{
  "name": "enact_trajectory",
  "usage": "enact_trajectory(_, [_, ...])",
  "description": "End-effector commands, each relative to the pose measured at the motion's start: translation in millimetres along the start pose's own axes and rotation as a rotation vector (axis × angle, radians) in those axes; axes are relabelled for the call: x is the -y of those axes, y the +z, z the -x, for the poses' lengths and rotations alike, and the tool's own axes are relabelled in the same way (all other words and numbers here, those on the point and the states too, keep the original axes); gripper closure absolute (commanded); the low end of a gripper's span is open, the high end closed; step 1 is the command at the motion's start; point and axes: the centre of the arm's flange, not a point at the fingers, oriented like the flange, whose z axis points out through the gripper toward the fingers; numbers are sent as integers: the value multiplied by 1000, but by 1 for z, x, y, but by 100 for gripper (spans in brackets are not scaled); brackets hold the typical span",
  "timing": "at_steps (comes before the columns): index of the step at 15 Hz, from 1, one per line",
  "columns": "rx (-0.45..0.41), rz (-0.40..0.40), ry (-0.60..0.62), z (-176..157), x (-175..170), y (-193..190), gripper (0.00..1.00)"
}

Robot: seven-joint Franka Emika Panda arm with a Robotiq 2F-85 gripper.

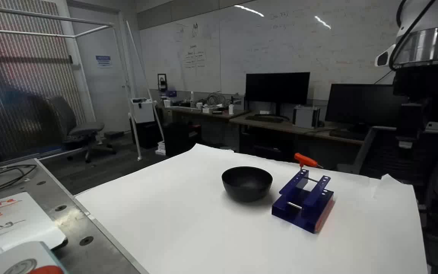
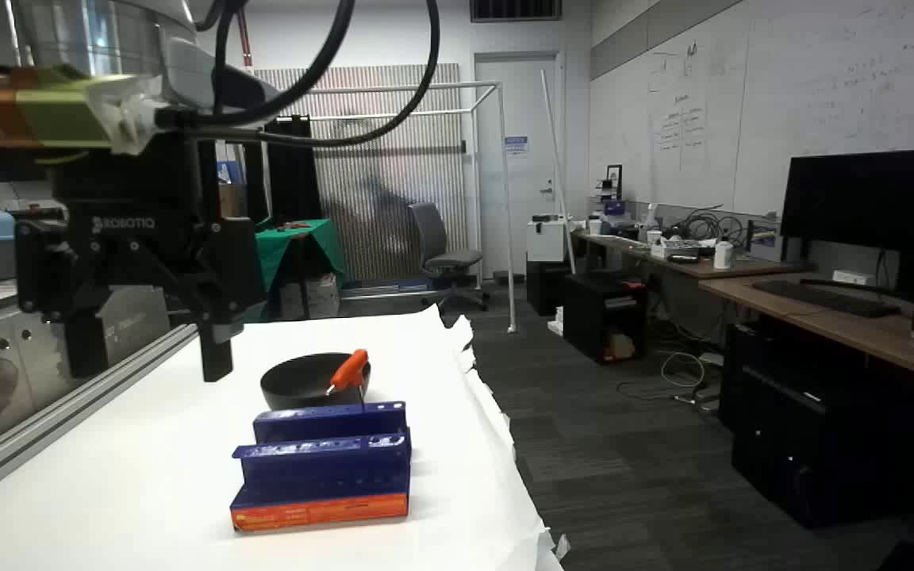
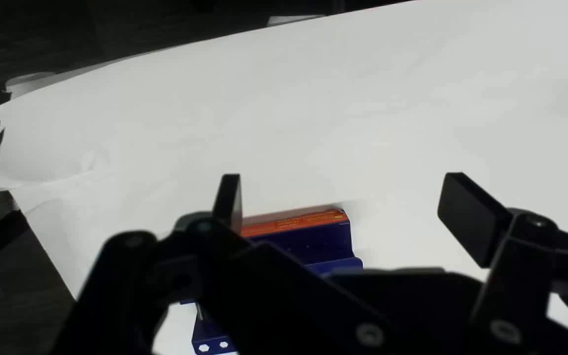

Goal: Put the orange object into the black bowl.

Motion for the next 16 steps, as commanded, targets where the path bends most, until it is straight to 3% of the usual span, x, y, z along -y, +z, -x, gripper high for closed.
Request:
enact_trajectory(1, [-1,0,0,0,0,0,0])
enact_trajectory(11, [-24,-2,4,-5,3,-3,0])
enact_trajectory(16, [-202,-51,39,-76,8,-10,0])
